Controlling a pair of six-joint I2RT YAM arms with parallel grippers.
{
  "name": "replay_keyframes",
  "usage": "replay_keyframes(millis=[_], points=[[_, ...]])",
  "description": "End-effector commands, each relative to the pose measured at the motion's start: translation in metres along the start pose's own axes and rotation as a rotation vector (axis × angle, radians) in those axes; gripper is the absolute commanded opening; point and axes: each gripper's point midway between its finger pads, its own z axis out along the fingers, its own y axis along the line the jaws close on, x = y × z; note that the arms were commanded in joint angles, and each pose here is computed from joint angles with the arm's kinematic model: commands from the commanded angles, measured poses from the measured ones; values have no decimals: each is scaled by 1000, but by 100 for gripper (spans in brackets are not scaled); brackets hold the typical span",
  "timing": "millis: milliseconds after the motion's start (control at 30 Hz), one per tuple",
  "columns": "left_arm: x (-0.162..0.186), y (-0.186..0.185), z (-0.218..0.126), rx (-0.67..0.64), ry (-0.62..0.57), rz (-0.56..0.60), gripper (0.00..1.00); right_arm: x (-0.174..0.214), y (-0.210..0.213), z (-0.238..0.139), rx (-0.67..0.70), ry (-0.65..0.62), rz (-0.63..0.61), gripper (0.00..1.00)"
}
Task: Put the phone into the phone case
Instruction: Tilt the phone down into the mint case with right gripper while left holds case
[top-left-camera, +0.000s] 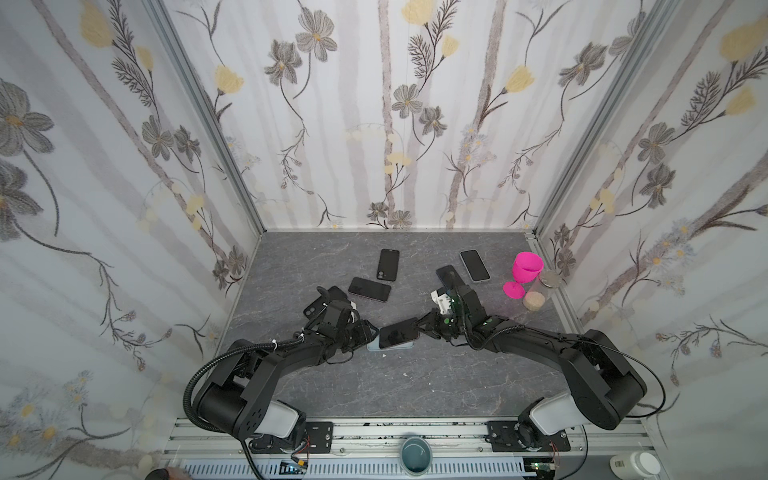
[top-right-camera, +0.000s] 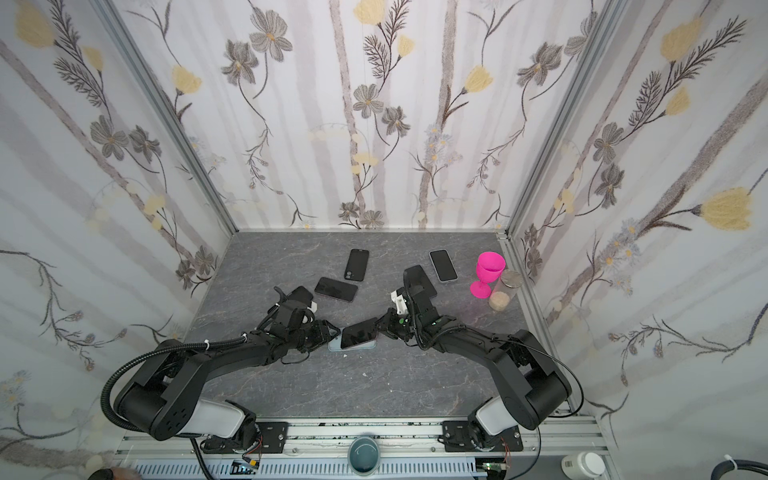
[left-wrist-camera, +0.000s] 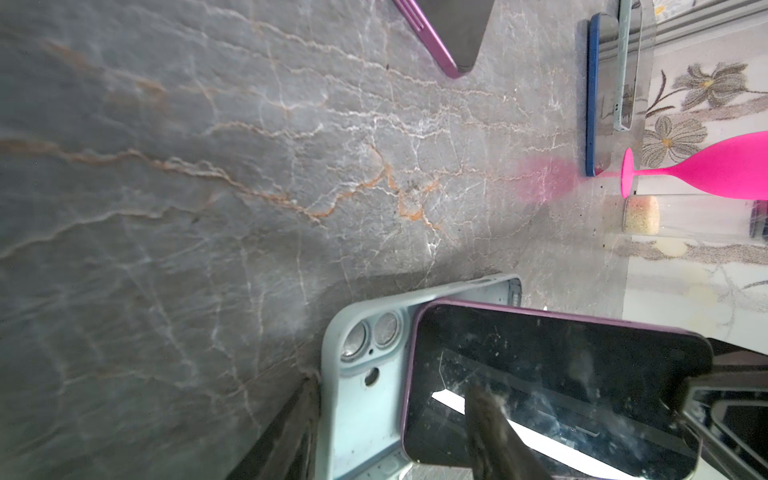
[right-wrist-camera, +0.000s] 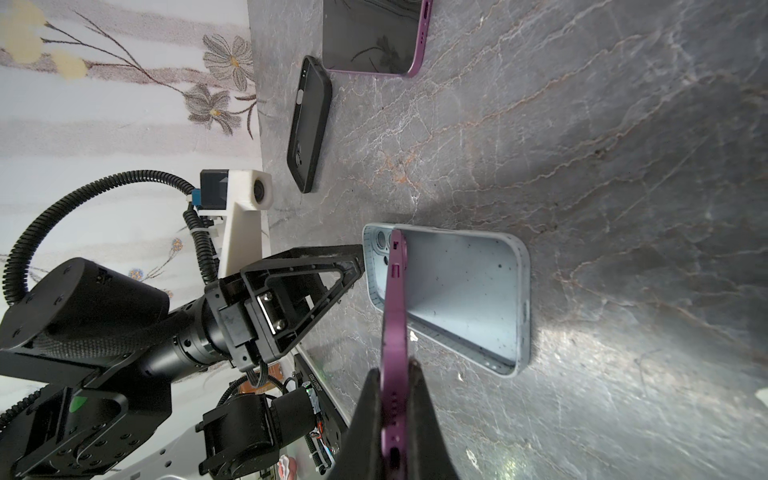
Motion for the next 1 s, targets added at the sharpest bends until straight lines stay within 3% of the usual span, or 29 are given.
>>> replay_keyframes(millis=[0, 967], points=[[-3, -10, 1, 33, -8, 11, 55, -1, 8, -1, -33, -1, -12, 0], [6, -14, 12, 43, 53, 20, 54, 6, 6, 13, -102, 43, 1, 0]])
